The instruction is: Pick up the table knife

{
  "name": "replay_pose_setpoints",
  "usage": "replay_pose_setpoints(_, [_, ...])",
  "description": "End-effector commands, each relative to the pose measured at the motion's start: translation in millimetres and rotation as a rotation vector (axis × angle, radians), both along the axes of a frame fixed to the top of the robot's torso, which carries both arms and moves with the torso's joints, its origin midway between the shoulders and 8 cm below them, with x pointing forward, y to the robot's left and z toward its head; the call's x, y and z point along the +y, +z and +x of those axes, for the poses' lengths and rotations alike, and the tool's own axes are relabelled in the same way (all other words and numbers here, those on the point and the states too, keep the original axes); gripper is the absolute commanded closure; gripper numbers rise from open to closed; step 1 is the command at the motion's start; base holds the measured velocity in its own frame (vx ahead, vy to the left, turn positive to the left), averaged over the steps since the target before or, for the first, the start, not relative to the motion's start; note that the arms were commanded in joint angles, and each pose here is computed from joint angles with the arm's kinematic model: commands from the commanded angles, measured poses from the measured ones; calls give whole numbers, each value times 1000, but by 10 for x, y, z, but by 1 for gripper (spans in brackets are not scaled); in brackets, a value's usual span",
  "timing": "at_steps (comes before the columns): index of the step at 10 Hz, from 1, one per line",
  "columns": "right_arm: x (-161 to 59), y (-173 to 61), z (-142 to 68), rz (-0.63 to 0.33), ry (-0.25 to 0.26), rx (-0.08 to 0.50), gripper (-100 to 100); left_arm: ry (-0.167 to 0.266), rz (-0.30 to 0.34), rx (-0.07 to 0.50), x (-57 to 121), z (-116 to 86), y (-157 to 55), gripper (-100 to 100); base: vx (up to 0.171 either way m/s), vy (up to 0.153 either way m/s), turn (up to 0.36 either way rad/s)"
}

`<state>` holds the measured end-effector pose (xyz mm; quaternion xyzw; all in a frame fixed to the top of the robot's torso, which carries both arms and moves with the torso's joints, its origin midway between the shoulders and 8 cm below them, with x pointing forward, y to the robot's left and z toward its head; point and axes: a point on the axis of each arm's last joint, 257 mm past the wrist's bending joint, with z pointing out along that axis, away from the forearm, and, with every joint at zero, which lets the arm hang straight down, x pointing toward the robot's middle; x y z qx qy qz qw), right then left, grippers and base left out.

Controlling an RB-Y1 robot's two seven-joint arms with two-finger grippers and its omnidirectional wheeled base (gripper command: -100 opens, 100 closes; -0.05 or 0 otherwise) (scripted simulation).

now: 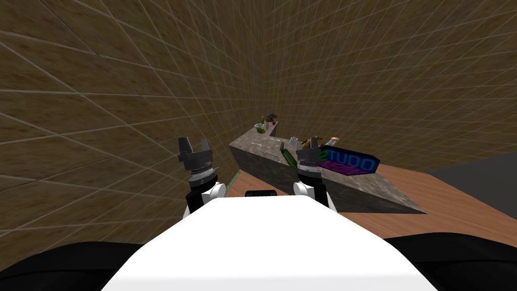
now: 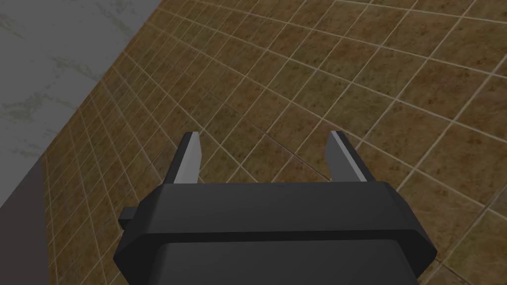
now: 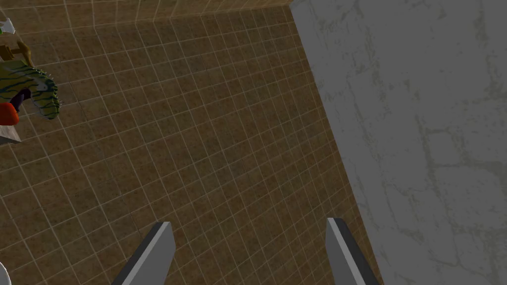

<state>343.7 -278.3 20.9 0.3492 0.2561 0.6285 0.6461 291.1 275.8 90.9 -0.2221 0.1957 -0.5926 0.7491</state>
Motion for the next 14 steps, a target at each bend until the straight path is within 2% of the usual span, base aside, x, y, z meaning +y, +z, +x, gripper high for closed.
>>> replay_pose_setpoints(1, [59,23,16,-40,19,4,-100,0,0,0,0,0,0,0,1,-2,23])
replay_pose_setpoints(7, [350,137,105,-233,88,23,-100,0,0,0,0,0,0,0,4,-11,57])
replay_pose_setpoints(8, [361,134,106,-241,92,24,-100,0,0,0,0,0,0,0,5,-12,31])
replay_pose_setpoints(14, [641,140,190,-456,137,58,-100,0,0,0,0,0,0,0,8,-18,98])
